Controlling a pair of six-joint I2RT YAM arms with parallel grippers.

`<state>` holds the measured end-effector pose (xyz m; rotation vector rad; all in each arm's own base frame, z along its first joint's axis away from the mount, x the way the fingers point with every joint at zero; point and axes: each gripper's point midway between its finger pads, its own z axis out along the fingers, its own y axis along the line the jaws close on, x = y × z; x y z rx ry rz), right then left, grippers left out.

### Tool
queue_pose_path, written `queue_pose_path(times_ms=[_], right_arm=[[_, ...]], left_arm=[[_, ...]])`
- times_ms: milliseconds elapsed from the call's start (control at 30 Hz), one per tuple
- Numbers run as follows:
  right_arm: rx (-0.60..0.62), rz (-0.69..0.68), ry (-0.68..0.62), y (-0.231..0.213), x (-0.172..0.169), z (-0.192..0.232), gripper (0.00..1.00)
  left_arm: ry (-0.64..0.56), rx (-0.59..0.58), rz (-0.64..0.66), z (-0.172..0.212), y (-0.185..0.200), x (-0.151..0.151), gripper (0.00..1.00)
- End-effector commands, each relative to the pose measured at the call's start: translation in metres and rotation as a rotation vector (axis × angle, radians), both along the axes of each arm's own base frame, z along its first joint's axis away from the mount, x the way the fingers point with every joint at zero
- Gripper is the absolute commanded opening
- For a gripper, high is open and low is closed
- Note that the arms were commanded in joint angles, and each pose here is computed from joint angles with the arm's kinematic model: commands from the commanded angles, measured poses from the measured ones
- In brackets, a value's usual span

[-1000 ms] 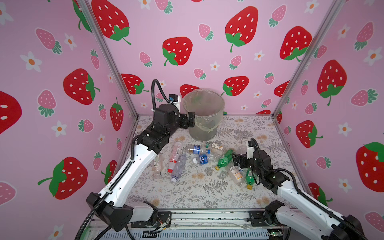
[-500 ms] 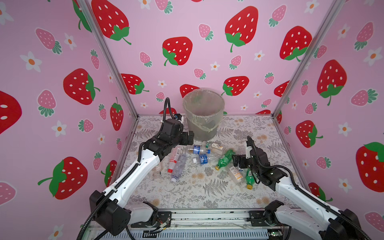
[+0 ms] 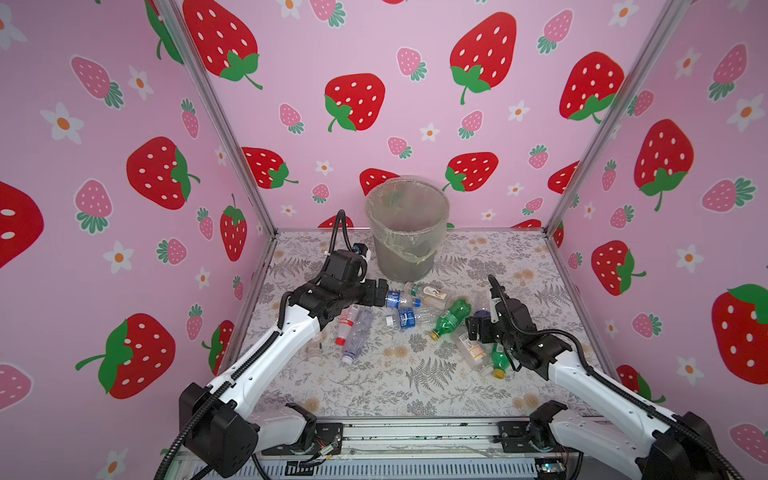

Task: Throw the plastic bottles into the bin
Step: 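Withdraw the left gripper from the bin while the right gripper lowers toward the pile, then grasp the clear barcode-labelled bottle with the right gripper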

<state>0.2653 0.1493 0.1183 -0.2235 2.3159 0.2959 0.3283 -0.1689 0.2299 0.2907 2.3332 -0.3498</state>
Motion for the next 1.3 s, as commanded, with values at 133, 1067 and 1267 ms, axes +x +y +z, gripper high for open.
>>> queue_pose_path(times_ms=[133,1067,1267], right_arm=[[-0.005,-0.026,0.092,-0.005,-0.011,-0.025,0.99],[0.077,0.097,0.242,0.012,-0.047,-0.064,0.98],[0.096,0.107,0.248,0.015,-0.050,-0.065,0.97]], left_arm=[[-0.101,0.122,-0.010,0.013,0.014,-0.012,0.99],[-0.033,0.202,-0.012,-0.003,0.013,-0.007,0.99],[-0.038,0.199,-0.010,-0.001,0.014,-0.008,0.99]])
